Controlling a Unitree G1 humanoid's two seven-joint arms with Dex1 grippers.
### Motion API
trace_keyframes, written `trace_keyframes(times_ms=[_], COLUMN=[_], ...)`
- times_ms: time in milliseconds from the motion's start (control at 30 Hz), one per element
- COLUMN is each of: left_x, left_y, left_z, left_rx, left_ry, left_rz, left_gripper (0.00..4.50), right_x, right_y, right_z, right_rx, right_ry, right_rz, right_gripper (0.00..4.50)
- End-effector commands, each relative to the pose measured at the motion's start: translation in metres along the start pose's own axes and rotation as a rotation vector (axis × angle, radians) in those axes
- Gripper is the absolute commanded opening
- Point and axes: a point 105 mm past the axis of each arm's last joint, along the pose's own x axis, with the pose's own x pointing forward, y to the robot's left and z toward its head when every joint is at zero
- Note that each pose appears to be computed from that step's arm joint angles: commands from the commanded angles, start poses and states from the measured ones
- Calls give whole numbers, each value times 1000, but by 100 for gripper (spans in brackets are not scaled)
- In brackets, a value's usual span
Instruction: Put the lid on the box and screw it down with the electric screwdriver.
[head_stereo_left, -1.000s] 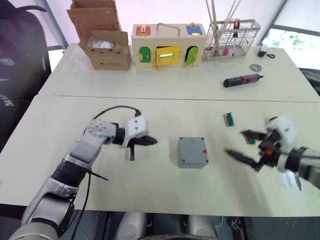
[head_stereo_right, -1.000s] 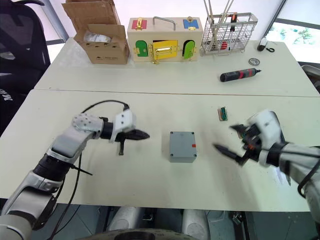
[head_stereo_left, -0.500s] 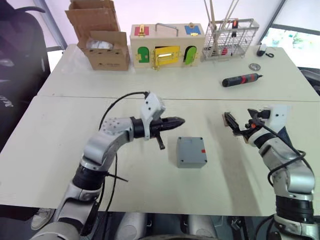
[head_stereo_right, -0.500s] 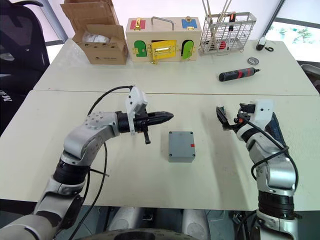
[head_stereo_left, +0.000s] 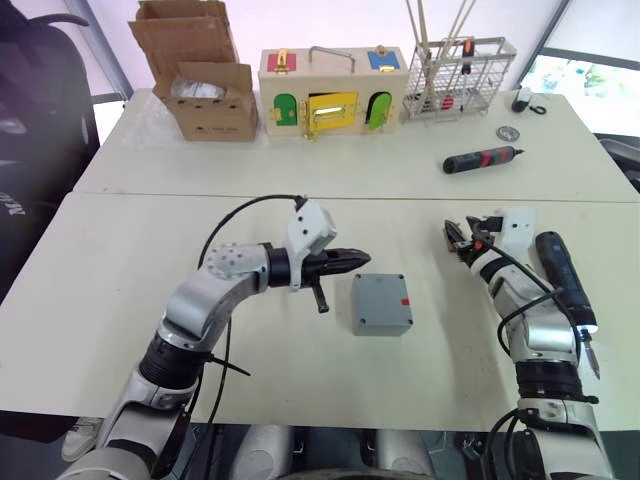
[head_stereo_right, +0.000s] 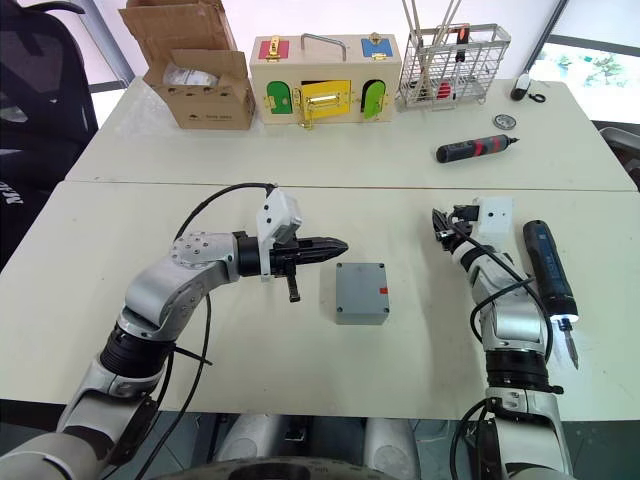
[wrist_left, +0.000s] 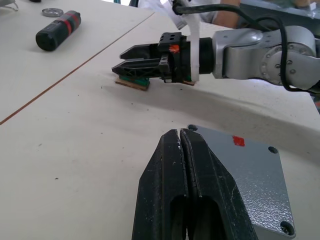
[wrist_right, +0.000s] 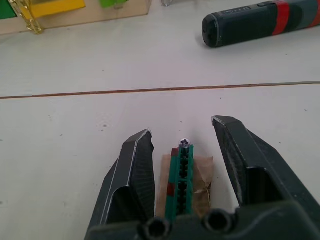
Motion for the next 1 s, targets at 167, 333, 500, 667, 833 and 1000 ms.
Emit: trace_keyframes(times_ms=[167, 333, 500, 667, 833, 1000], left_x=[0, 1, 2, 2, 3, 2], left_y=[1, 0, 0, 0, 0, 2], left_z=[4, 1, 0, -1, -1, -1], left_rx=[52, 60, 66, 69, 71, 73], left_ry=[-10, 0, 2, 5, 6, 7], left_rz=[10, 5, 3, 3, 3, 4], left_gripper=[0, 0, 0, 0, 0, 0], right_x=[3, 3, 1, -1, -7, -14], right_y=[-2, -3, 1, 2, -1, -4], right_z=[12, 14, 12, 12, 24, 41], right_rx=[-20, -10, -4, 12, 40, 58], right_ry=[-54, -67, -60, -61, -92, -134], right_rz=[-10, -18, -9, -11, -24, -35], right_gripper=[199, 112, 5, 5, 5, 5])
